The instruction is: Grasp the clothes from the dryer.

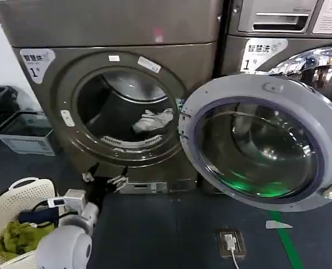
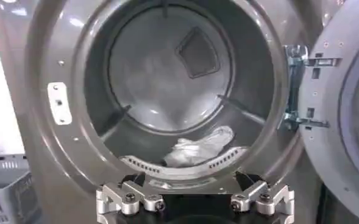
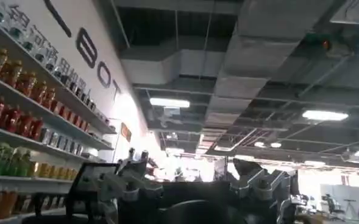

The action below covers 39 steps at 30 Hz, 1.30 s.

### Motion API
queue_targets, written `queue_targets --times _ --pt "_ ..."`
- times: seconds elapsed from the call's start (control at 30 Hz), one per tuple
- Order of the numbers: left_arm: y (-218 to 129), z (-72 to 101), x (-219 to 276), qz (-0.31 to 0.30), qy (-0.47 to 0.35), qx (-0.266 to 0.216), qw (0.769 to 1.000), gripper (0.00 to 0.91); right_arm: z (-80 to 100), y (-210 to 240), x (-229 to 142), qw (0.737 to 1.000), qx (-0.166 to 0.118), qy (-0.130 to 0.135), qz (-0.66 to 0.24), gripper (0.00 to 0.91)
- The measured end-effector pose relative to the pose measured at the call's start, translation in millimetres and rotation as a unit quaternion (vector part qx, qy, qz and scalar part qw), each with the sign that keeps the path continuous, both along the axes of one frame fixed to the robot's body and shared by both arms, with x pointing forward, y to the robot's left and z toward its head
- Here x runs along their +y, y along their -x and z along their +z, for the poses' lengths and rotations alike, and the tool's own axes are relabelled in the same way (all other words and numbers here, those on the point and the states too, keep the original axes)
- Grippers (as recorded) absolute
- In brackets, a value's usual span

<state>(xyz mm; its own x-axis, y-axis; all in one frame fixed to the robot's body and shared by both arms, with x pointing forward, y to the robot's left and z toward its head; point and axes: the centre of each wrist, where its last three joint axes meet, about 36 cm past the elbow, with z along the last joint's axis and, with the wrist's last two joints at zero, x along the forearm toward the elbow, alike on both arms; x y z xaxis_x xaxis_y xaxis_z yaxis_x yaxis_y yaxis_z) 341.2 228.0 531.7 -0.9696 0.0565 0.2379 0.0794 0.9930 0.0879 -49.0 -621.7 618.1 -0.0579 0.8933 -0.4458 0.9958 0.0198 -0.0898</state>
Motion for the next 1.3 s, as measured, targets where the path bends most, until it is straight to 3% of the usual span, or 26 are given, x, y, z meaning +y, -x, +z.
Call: queue_targets --times 1.3 --pt "0.3 -4.6 1.8 0.003 -0.004 0.009 1.000 0.907 -2.7 8.5 6.4 1.000 -0.013 -0.002 -0.014 0.907"
